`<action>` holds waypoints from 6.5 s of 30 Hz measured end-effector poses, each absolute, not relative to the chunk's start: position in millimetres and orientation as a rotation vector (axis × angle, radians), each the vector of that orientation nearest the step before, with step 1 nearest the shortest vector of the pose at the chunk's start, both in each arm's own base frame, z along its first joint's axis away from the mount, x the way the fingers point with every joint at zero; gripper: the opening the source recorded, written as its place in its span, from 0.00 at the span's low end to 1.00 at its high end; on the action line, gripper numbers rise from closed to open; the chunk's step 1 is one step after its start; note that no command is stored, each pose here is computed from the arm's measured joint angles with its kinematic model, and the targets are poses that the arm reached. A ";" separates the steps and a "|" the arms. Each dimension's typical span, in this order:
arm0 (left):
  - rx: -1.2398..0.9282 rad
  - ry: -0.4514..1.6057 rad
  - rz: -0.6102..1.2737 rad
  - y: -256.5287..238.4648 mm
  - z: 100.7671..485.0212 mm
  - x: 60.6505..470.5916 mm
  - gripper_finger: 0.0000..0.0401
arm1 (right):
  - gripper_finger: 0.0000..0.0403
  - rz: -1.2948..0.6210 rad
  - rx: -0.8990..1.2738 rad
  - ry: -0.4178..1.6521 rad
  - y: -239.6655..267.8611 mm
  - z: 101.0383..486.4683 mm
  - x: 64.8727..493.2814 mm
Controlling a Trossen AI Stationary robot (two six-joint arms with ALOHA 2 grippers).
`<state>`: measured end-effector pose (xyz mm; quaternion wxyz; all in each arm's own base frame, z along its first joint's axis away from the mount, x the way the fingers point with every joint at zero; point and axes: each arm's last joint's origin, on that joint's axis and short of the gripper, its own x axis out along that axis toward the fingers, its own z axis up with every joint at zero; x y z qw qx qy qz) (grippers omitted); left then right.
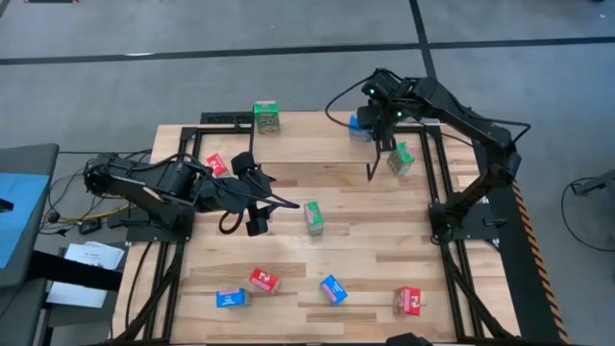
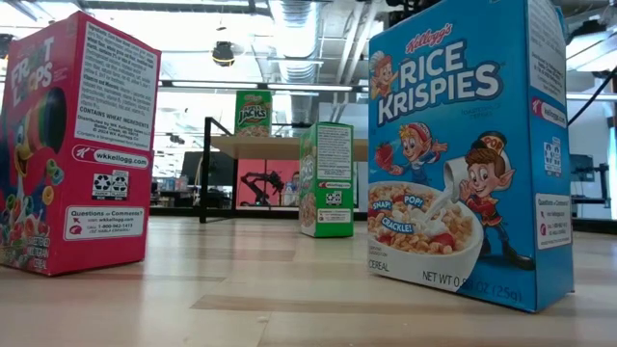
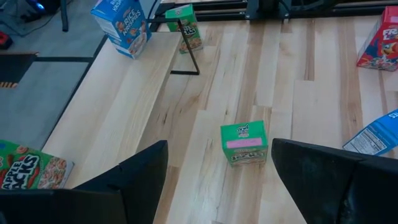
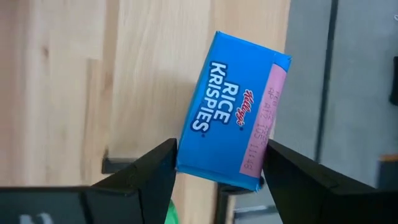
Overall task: Stack cereal on shelf
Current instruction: Put the top right blue cereal box on the shelf
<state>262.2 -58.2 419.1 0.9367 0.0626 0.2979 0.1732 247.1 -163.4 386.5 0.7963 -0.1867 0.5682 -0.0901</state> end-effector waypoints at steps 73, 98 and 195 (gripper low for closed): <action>0.125 0.608 0.355 -58.2 419.1 262.2 0.69 | 0.63 -0.162 -0.190 1.163 -155.4 387.4 247.3; 0.125 0.608 0.355 -58.2 419.1 262.2 0.69 | 0.63 -0.194 -0.184 1.164 -156.6 387.8 247.3; 0.139 0.613 0.341 -58.5 419.0 262.3 0.69 | 0.98 -0.453 -0.058 1.127 -159.1 408.7 212.7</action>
